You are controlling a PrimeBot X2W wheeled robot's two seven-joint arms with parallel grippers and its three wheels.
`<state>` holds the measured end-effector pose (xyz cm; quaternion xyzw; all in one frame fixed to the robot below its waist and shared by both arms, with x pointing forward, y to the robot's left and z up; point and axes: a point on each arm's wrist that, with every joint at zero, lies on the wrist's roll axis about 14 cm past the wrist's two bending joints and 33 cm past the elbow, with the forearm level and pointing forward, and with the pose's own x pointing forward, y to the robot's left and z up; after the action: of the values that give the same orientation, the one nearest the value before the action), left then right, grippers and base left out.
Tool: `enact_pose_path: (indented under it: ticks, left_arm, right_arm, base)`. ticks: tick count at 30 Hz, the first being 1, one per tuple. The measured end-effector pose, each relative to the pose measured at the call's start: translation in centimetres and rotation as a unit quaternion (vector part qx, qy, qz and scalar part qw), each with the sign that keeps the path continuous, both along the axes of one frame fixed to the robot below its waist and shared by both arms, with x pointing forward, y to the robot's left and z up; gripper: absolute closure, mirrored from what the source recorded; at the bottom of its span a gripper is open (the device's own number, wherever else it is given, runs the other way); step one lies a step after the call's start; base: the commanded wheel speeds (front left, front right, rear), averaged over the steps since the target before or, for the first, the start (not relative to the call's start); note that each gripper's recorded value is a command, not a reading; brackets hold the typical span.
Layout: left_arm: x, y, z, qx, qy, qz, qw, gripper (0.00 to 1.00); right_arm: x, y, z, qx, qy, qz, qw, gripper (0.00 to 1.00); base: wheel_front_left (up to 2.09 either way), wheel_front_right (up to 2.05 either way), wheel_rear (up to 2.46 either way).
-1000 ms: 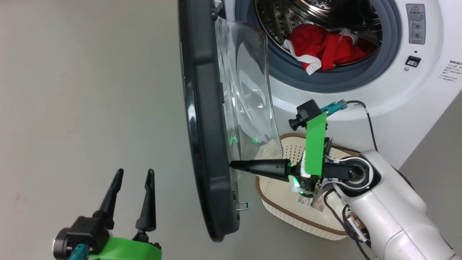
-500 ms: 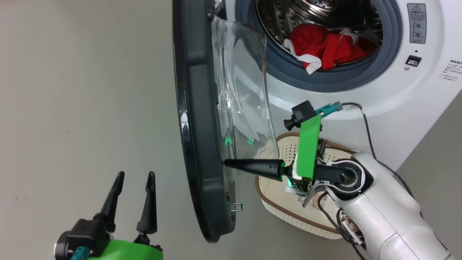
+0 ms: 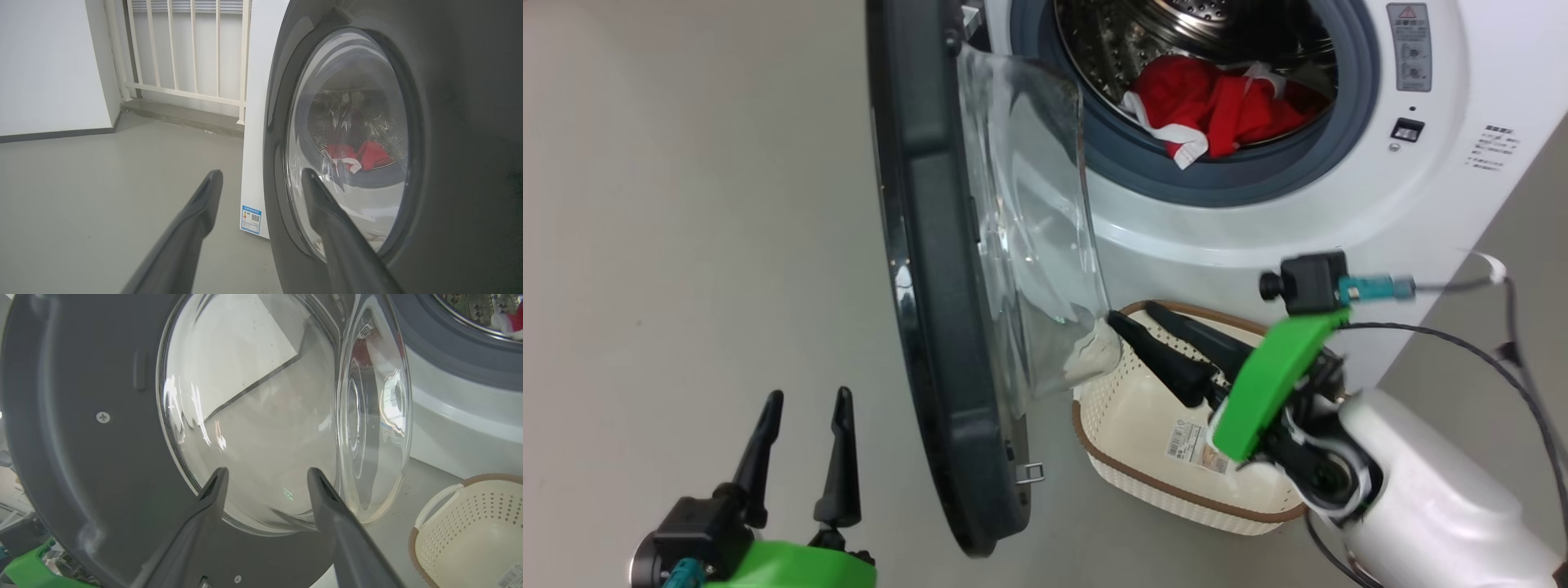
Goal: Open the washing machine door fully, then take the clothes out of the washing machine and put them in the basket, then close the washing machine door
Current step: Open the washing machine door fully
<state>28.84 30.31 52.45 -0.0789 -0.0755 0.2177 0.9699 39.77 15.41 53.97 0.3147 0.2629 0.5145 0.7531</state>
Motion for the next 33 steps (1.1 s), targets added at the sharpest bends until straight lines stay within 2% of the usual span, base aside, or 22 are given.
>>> enact_pose_path:
  ticks: [3,7,11,16,19,25,33]
  left_arm:
    - [0.0,0.1,0.1,0.002,-0.001,0.000,1.000,0.00]
    - [0.0,0.1,0.2,0.005,-0.002,-0.001,1.000,0.00]
    - [-0.6,-0.1,-0.4,-0.001,0.002,0.000,1.000,0.00]
    - [-0.8,0.0,-0.6,-0.003,0.004,0.002,1.000,0.00]
    - [-0.9,0.0,-0.6,-0.003,0.004,0.003,1.000,0.00]
    - [-1.3,0.2,-0.4,0.002,0.002,0.007,1.000,0.00]
    - [-1.6,0.3,-0.3,0.003,0.002,0.011,1.000,0.00]
  right_arm:
    - [1.3,-1.8,-1.3,-0.033,-0.088,-0.051,0.994,0.00]
    - [2.9,-4.2,-3.0,-0.059,-0.164,-0.114,0.978,0.00]
    - [4.0,-6.1,-4.9,-0.099,-0.183,-0.154,0.966,0.00]
    - [7.3,-8.1,-0.8,-0.076,-0.239,-0.230,0.940,0.00]
    - [6.9,-8.9,-0.3,-0.069,-0.260,-0.256,0.928,0.00]
    - [5.0,-10.0,-2.2,-0.096,-0.269,-0.271,0.919,0.00]
    - [3.8,-10.2,-3.8,-0.110,-0.257,-0.268,0.922,0.00]
  base:
    - [0.00,0.00,0.00]
    - [0.00,0.00,0.00]
    - [0.00,0.00,0.00]
    - [0.00,0.00,0.00]
    - [0.00,0.00,0.00]
    - [0.00,0.00,0.00]
    - [0.00,0.00,0.00]
